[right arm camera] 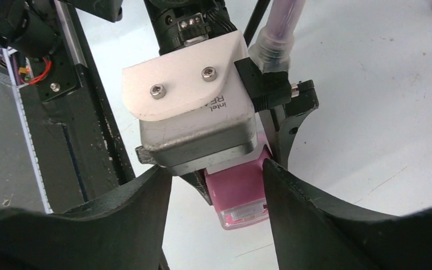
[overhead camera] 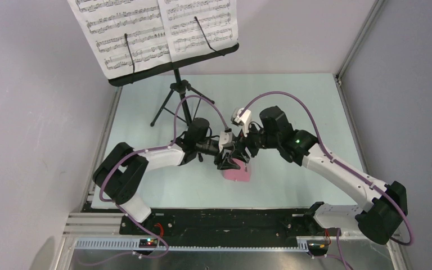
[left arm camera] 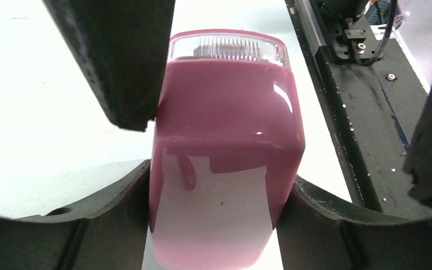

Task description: Set up the instrument practice props

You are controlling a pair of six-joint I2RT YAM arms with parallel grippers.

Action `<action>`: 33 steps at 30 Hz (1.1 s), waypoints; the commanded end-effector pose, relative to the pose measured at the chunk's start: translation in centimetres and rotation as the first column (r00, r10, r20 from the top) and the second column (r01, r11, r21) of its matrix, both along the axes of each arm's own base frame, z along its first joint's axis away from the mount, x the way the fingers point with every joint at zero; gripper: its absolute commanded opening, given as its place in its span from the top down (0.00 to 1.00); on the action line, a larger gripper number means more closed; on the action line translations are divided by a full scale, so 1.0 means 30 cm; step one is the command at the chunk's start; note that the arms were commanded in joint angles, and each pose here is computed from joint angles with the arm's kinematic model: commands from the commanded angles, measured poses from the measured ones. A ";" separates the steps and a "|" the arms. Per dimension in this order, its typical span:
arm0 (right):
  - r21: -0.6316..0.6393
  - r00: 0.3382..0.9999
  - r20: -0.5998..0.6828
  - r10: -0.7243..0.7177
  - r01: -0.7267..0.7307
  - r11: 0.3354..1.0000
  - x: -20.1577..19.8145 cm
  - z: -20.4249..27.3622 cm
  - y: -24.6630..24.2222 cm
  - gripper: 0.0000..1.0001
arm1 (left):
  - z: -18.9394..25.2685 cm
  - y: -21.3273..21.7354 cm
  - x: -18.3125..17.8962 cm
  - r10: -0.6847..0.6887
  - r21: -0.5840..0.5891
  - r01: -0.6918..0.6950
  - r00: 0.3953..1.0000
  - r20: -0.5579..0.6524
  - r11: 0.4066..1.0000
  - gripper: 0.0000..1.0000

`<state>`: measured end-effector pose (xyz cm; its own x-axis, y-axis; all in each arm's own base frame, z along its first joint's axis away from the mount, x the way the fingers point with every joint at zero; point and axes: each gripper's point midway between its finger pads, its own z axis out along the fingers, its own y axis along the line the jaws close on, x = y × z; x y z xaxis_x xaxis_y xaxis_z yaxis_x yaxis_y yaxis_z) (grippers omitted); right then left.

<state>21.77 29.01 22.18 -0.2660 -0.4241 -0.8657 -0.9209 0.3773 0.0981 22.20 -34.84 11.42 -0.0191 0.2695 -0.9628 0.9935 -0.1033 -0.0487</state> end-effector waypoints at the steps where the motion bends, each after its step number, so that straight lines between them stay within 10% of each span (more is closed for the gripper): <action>1: 0.052 0.999 0.008 0.046 -0.046 0.998 -0.051 0.064 -0.025 0.37 | -0.170 0.069 0.065 0.116 0.175 -0.133 0.988 0.107 0.976 0.87; 33: -0.032 0.987 0.109 0.121 -0.118 0.992 0.039 -0.076 -0.137 0.42 | -0.230 0.119 -0.031 -0.097 0.323 0.088 0.995 0.012 0.942 0.81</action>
<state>22.35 24.49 19.36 -0.1784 -0.4794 -0.8593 -0.9579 0.2842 0.0404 22.10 -34.79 11.22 0.1299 0.3539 -0.9262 0.9718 -0.2308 0.0481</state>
